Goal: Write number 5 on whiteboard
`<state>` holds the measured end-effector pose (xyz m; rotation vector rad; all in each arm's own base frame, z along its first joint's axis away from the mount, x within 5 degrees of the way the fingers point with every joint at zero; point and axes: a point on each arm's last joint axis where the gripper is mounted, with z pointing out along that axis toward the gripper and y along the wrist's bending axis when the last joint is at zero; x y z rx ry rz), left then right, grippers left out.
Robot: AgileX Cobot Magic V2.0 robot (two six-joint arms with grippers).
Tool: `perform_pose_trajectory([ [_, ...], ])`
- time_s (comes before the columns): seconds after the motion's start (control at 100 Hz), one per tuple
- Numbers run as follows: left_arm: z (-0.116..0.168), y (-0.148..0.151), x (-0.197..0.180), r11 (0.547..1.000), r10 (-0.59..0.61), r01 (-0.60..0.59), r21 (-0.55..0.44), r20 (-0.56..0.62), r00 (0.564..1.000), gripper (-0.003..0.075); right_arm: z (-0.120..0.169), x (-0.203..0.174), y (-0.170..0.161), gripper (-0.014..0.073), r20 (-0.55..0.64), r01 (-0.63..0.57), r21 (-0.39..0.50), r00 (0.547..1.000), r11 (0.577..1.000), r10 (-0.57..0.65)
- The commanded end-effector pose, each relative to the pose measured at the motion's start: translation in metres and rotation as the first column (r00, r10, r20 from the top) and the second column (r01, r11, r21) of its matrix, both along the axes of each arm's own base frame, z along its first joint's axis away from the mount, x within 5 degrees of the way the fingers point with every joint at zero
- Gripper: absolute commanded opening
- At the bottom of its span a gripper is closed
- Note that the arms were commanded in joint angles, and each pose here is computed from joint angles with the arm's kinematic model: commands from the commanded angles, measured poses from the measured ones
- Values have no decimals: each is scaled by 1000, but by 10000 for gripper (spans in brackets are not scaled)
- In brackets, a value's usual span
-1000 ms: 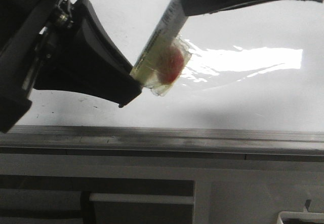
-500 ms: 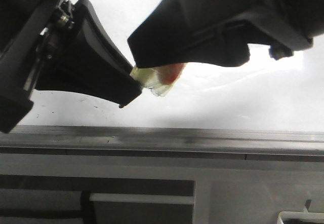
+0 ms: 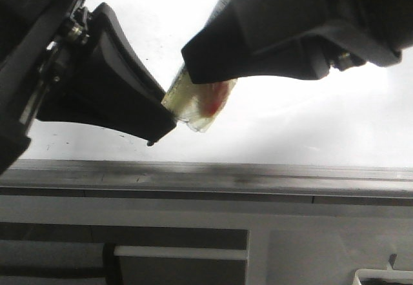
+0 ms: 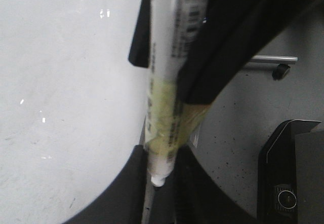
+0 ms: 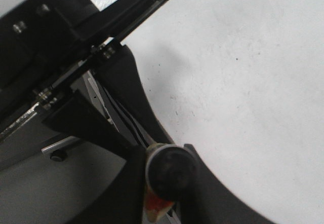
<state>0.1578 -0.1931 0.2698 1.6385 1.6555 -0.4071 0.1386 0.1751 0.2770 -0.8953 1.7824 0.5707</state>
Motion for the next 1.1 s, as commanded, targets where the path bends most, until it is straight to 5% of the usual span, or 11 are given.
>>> perform_pose_trajectory([
  [0.0,20,-4,3,993,55,-51,-108,28,998,-3,22,2,4,-71,83,-6,107,997,994,-3],
  [0.11,24,-4,1,987,70,-68,-143,4,998,163,22,2,3,-71,83,-6,107,997,994,-3],
  [0.23,34,1,-4,971,113,-119,-207,-43,993,473,23,1,2,-71,84,-6,105,996,994,-3],
  [0.33,49,9,-12,956,127,-128,-263,-23,992,571,25,-1,0,-52,125,-30,62,992,998,22],
  [0.53,84,42,-28,864,257,-227,-449,6,966,491,31,-10,-13,-41,170,-46,-18,984,999,48],
  [0.69,80,75,-38,749,404,-374,-547,-70,912,402,40,-15,-20,-41,239,-56,-24,969,998,60],
  [0.95,47,100,-46,598,524,-543,-590,-225,822,76,50,1,-29,-41,358,5,24,934,1000,-13],
  [1.03,44,100,-46,589,524,-556,-587,-247,815,-22,53,7,-35,-41,376,41,45,925,998,-55],
  [1.09,43,100,-46,589,524,-557,-585,-248,815,-20,54,10,-38,-41,382,62,51,921,997,-77],
])
